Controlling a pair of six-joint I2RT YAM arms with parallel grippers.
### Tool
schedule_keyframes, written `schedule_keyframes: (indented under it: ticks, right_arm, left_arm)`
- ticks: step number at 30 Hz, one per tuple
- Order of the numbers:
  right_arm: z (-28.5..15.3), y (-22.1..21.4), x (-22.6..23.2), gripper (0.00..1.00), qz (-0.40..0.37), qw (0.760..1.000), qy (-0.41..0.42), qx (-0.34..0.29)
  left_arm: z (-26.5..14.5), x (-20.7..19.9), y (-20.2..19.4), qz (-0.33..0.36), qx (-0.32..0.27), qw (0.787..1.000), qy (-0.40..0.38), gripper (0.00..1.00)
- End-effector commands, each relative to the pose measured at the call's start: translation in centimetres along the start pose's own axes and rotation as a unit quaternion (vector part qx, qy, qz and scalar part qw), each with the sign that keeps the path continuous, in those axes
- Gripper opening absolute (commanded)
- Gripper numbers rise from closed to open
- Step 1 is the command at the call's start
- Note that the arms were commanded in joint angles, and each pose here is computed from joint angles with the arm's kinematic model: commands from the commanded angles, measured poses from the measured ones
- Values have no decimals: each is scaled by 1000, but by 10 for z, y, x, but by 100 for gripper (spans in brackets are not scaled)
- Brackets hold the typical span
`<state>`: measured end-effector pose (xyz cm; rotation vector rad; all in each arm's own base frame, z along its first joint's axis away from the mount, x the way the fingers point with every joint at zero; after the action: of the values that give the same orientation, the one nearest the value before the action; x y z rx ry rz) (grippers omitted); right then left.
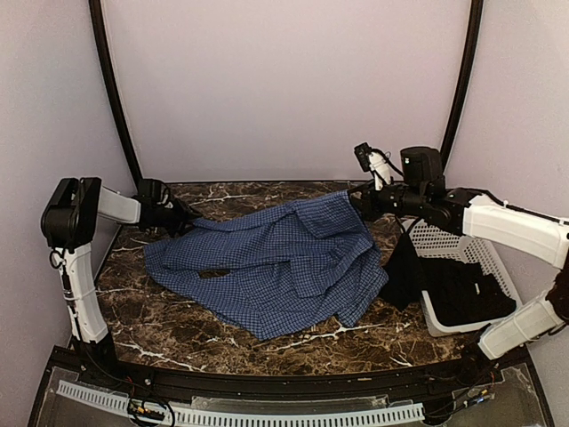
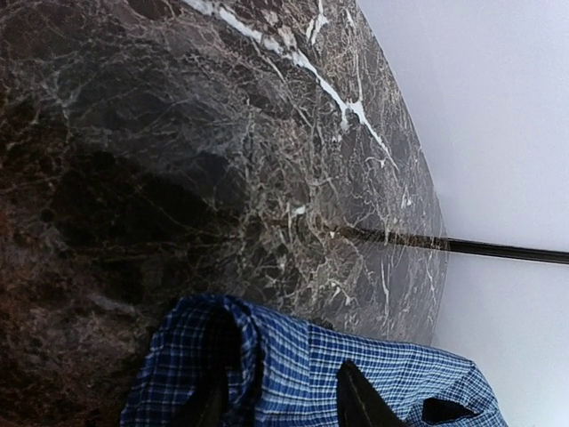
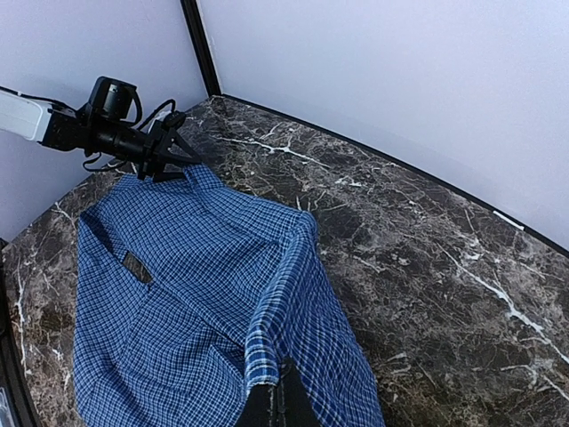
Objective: Fold and stack the mixed laundry pile
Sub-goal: Pick up the crumpled shirt from the center of the board.
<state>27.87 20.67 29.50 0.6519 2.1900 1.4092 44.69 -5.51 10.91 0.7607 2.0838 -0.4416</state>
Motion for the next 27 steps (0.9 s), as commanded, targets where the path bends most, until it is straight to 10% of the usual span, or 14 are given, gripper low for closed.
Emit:
schedule_keyframes:
  ticks: [1, 8, 27]
  right_arm:
    - [2, 11, -8, 0, -10, 999, -14, -32]
    - [6, 13, -13, 0, -5, 999, -25, -27]
    - [-87, 165, -52, 0, -59, 967, -163, -188]
  left_arm:
    - [3, -8, 3, 8, -6, 1000, -5, 34]
    - [-7, -24, -1, 12, 5, 999, -38, 1]
    - [-243, -218, -54, 188, -160, 955, -166, 0]
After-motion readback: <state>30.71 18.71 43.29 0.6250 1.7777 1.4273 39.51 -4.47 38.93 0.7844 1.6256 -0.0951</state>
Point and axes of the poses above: each gripper's point midway between its finger pads, its own z axis out along the fingers, its own x axis along the line the jaws close on, y = z × x, the point moved 10 cm from there along -z, back along the fingers, and after that the axes turned 15 degrees about -z, right-handed, at the moved point
